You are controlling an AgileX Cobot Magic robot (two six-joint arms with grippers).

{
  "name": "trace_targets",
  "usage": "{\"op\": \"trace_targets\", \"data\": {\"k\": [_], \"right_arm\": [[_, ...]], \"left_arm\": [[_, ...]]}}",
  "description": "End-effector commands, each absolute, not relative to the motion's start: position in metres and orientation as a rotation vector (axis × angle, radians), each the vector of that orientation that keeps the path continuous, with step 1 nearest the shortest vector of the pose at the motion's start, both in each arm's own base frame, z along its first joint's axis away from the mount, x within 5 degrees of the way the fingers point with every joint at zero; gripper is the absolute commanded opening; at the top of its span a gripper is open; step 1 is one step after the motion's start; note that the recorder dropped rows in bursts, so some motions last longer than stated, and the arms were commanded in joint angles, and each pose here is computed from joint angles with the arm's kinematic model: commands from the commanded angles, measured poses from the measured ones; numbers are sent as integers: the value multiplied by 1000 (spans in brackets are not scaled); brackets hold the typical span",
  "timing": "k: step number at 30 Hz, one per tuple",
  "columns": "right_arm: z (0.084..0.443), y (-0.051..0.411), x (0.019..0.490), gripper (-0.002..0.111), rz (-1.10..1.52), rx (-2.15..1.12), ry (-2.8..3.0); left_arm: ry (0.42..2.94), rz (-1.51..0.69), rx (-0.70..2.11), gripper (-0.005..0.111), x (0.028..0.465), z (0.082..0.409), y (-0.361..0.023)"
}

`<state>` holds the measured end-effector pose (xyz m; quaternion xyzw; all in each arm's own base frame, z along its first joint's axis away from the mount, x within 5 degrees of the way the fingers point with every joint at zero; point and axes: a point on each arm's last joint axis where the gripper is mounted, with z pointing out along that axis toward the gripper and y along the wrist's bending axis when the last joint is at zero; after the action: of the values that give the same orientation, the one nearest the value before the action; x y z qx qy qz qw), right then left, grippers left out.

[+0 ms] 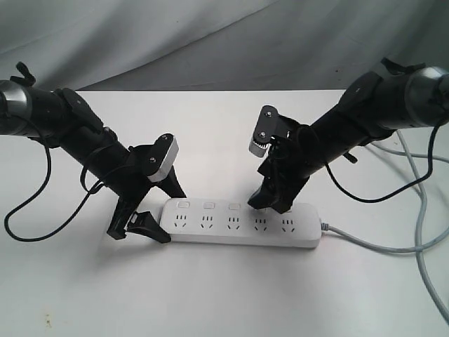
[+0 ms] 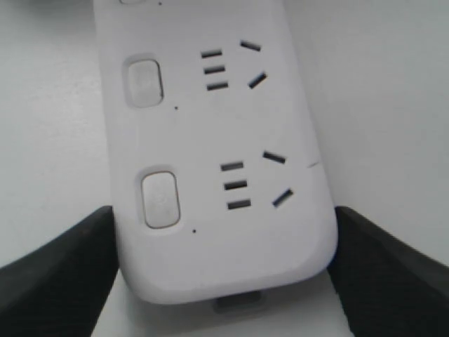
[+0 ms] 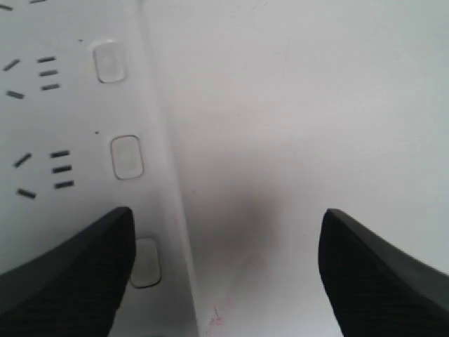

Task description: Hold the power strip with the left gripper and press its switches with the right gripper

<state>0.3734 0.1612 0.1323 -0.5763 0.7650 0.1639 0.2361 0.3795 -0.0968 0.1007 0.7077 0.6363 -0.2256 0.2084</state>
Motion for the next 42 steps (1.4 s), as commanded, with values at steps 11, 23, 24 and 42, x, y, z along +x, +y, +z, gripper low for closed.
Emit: {"op": "trace_targets", "data": {"k": [11, 23, 24, 42], "right_arm": [[177, 95, 377, 67, 590, -1438, 2040], [135, 98, 372, 67, 629, -1405, 2057], [135, 99, 372, 67, 629, -1410, 2053], [127, 101, 372, 67, 551, -1465, 2079]], "left_arm": [[1758, -637, 1950, 23, 380, 105, -101], [1758, -637, 1950, 23, 380, 105, -101], [1758, -637, 1950, 23, 380, 105, -101], [1758, -637, 1950, 23, 380, 105, -101]]}}
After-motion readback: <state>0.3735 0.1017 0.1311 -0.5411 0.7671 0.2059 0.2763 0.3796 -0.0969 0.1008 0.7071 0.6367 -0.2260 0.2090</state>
